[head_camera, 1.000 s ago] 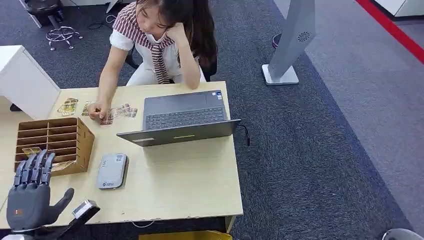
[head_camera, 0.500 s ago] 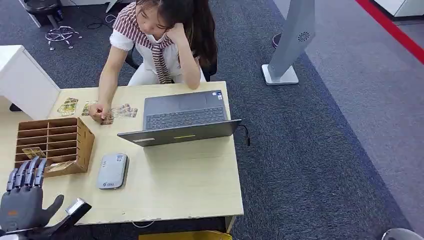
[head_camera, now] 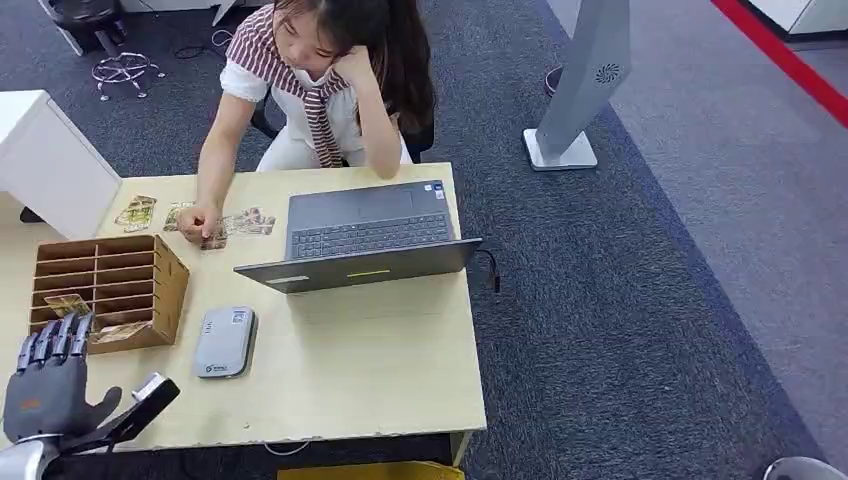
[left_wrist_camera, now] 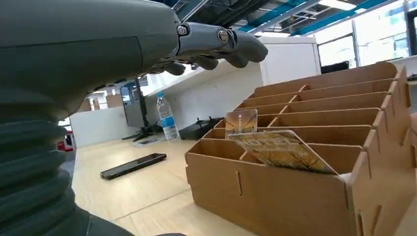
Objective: Pass the card to the sensor for recognition and then transmit it.
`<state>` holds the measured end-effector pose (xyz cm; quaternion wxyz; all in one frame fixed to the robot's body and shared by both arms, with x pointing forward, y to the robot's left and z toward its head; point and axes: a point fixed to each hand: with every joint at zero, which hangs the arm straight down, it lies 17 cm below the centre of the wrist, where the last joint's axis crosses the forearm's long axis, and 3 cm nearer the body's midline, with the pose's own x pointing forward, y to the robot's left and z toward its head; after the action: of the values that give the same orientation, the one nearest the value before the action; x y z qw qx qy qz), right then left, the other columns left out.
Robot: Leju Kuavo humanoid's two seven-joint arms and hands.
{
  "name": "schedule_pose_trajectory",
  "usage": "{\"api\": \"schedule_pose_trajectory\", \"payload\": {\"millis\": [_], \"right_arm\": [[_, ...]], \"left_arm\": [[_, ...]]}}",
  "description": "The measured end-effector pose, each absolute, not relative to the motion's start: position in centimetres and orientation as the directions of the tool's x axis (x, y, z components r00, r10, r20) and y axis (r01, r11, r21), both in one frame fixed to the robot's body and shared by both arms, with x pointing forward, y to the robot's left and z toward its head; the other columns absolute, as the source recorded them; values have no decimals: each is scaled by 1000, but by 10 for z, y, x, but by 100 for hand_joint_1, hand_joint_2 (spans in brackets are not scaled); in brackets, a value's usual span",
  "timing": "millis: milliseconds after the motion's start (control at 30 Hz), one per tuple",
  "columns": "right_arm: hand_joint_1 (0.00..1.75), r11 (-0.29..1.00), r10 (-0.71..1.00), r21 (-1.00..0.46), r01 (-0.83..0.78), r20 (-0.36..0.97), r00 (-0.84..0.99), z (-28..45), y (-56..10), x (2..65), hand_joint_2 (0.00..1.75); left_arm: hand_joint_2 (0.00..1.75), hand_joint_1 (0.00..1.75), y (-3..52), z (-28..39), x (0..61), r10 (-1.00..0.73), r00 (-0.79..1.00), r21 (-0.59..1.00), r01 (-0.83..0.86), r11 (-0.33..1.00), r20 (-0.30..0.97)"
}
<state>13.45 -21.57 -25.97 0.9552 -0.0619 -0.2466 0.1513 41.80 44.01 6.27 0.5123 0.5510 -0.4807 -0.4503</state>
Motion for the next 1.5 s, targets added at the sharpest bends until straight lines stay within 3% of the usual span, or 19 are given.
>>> {"api": "schedule_pose_trajectory", "payload": {"millis": [500,1500], "right_arm": [[0,940,339,-191,-282,457,822,-259,-213,139,0],[0,937,350,-187,-296,468,811,-257,-210,146,0]], "left_arm": [[175,0,449,78,455,-985,170,996,-88,-20,-5],[175,0,441,68,458,-986,165,998,-66,-12,-1]]}}
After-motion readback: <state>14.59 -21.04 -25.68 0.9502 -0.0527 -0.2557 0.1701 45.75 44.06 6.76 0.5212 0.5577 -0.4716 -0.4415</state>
